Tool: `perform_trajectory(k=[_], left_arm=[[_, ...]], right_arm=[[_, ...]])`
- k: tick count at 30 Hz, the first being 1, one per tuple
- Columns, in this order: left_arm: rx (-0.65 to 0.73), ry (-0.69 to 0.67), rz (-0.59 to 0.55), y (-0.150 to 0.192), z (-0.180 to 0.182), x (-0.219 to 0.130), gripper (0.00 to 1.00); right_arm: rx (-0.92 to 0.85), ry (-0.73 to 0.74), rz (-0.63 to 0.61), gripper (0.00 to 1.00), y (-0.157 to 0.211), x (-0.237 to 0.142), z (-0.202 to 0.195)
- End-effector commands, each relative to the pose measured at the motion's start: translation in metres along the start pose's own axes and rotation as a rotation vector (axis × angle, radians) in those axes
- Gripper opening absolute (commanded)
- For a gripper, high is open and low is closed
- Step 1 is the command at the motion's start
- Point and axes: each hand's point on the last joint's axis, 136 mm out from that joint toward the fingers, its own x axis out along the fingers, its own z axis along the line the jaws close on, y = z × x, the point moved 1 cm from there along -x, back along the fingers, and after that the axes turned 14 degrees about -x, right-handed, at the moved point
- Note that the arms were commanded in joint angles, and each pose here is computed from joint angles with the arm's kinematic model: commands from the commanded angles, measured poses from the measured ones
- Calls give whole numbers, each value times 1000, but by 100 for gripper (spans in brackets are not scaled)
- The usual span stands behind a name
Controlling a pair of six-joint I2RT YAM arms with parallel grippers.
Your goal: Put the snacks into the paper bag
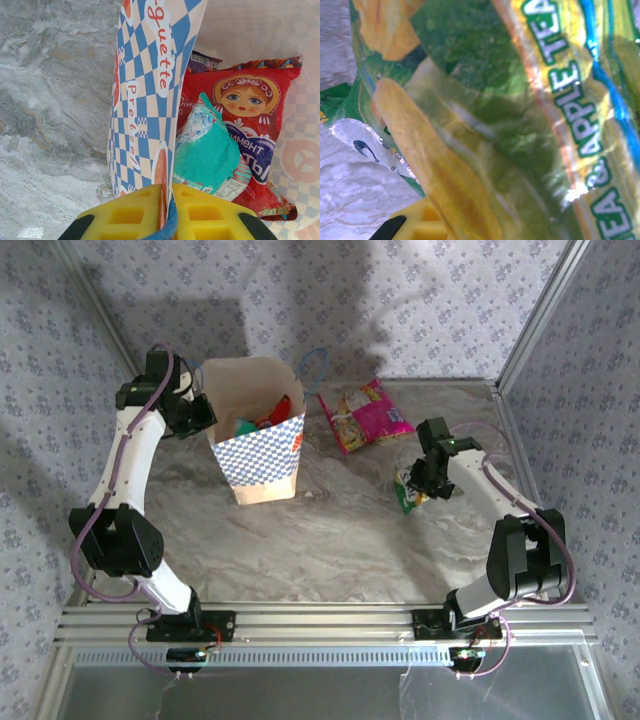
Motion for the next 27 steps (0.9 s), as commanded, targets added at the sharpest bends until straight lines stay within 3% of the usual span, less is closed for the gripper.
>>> perform_trajectory(k=[1,27], left_arm=[[21,18,-22,-2,-6,-14,13],[28,86,-60,-10,-24,-38,15]], right_arm=[[-100,9,-74,0,-18,-28,11],[-457,-250,-446,0,-52,-159,112]])
